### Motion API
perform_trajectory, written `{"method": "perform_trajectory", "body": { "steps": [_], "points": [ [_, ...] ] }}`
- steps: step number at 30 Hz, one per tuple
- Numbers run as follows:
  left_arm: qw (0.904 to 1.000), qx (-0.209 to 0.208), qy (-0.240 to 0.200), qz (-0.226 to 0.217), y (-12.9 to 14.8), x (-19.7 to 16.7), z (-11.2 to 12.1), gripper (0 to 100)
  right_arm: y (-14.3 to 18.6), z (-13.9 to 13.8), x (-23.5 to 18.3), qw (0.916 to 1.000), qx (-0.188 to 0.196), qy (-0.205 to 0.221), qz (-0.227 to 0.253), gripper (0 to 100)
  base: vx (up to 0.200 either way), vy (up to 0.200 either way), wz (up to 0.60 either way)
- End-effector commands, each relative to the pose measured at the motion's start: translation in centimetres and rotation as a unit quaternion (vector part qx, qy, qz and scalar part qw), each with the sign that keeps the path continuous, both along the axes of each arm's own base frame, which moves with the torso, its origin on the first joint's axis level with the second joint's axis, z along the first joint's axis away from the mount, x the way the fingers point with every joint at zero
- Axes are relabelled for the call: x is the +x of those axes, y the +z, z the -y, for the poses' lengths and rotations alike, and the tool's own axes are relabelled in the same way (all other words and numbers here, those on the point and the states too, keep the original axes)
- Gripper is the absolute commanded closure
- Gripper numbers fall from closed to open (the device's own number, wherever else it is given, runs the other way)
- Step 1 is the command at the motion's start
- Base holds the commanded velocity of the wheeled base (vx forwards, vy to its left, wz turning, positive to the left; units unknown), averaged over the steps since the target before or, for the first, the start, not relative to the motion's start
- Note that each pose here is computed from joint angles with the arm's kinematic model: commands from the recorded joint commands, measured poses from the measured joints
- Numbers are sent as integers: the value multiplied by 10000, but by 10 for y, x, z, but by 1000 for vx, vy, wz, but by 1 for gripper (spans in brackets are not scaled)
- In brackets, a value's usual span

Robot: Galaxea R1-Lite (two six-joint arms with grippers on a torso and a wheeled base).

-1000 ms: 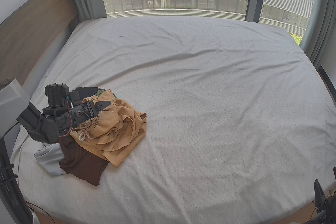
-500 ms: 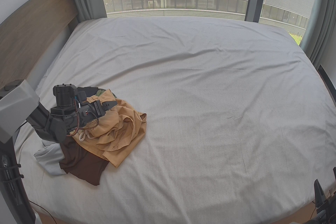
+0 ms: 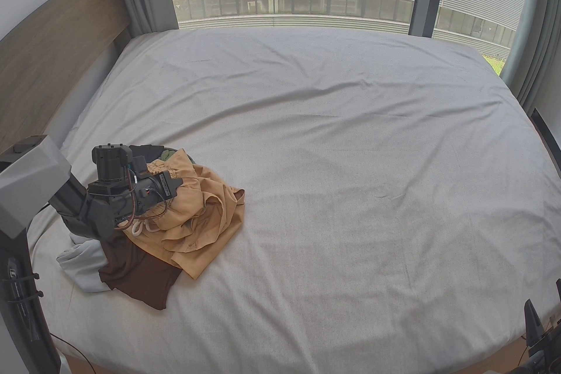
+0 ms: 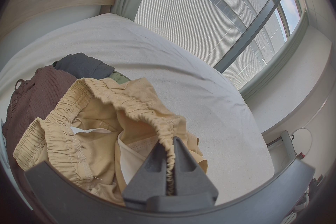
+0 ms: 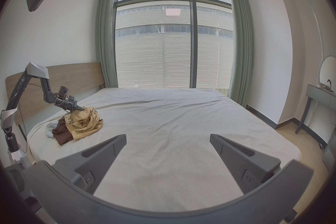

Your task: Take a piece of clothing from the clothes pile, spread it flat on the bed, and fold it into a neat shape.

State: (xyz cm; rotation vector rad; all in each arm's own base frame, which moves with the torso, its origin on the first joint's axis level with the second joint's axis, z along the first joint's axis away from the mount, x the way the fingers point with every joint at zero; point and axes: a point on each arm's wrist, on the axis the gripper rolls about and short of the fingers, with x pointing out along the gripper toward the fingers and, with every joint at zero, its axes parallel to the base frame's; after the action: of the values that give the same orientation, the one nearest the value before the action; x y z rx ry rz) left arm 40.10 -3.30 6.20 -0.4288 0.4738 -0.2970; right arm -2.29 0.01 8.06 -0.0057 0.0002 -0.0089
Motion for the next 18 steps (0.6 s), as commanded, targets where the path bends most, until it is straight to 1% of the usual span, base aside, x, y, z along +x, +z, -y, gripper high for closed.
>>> {"method": "perform_trajectory", "body": {
  "steps": [1, 5, 7, 8, 9, 10, 13, 18],
  "points": [
    [10000, -16, -2, -3, 0, -1, 0, 100, -5, 0, 1, 10000, -2, -1, -53, 0, 0, 0, 0],
    [9999, -136, 17, -44, 2, -3, 1, 100, -5, 0, 1, 10000, -2, -1, -53, 0, 0, 0, 0],
    [9981, -594, 153, -62, 18, -7, 1, 100, -5, 0, 1, 10000, -2, -1, -53, 0, 0, 0, 0],
    [9969, -760, 200, -88, 22, -8, 1, 100, -5, 0, 1, 10000, -2, -1, -53, 0, 0, 0, 0],
    [9966, -787, 210, -84, 23, -8, 1, 100, -5, 0, 1, 10000, -2, -1, -53, 0, 0, 0, 0],
    [9929, -1139, 316, -145, 31, -10, 0, 100, -5, 0, 1, 10000, -2, -1, -53, 0, 0, 0, 0],
    [9871, -1530, 403, -260, 38, -16, -1, 100, -5, 0, 1, 10000, -2, -1, -53, 0, 0, 0, 0],
    [9730, -2216, 491, -415, 53, -24, -5, 100, -5, 0, 1, 10000, -2, -1, -53, 0, 0, 0, 0]
  ]
}}
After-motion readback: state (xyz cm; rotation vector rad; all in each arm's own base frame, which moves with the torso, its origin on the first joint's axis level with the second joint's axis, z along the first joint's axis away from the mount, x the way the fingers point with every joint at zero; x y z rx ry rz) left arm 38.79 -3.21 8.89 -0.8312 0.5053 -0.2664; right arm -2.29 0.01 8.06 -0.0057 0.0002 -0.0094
